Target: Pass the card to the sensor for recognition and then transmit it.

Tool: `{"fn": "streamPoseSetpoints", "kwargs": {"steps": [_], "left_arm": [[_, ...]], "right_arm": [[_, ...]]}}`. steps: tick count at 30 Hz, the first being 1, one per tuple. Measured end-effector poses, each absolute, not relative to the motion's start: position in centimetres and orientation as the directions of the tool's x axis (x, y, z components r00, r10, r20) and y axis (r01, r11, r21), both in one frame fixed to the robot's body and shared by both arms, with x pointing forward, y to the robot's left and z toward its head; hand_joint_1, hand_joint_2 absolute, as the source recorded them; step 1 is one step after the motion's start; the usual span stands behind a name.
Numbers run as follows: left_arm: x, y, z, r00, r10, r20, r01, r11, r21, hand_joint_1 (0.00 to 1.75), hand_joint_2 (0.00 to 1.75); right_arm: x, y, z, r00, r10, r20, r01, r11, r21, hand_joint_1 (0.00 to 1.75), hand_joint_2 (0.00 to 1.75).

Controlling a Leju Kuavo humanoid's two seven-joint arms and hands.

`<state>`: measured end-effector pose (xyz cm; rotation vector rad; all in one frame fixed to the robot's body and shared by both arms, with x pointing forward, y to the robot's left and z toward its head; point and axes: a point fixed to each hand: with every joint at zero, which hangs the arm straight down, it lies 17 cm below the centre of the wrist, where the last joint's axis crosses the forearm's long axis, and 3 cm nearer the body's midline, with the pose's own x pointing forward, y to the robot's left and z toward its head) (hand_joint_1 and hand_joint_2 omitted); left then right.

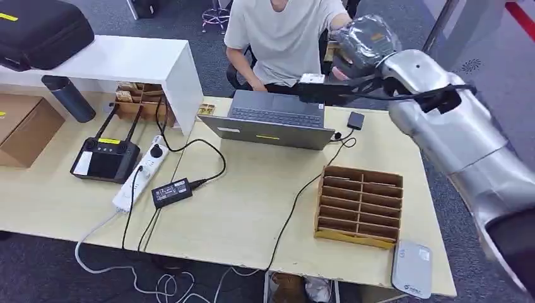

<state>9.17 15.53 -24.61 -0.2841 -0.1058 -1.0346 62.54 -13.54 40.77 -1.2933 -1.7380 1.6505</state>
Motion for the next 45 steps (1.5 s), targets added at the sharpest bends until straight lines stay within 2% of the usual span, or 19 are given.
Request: {"fn": "streamPoseSetpoints", "kwargs": {"steps": [9,10,45], "left_arm": [[9.2,15.4,-24.3,0.466,-0.857,0.222,0.882,0.430,-0.192,0.00,1.75],[9.2,15.5,-24.3,0.461,-0.859,0.221,0.885,0.425,-0.191,0.00,1.75],[9.6,15.6,-24.4,0.441,-0.870,0.222,0.895,0.410,-0.174,0.00,1.75]], "right_arm": [[62.7,-8.3,36.3,-0.513,0.796,-0.321,0.295,-0.188,-0.937,1.75,1.75],[62.7,-8.1,36.1,-0.515,0.794,-0.322,0.291,-0.191,-0.937,0.00,1.75],[63.1,-8.3,34.6,-0.526,0.795,-0.301,0.258,-0.188,-0.948,0.00,1.75]]}}
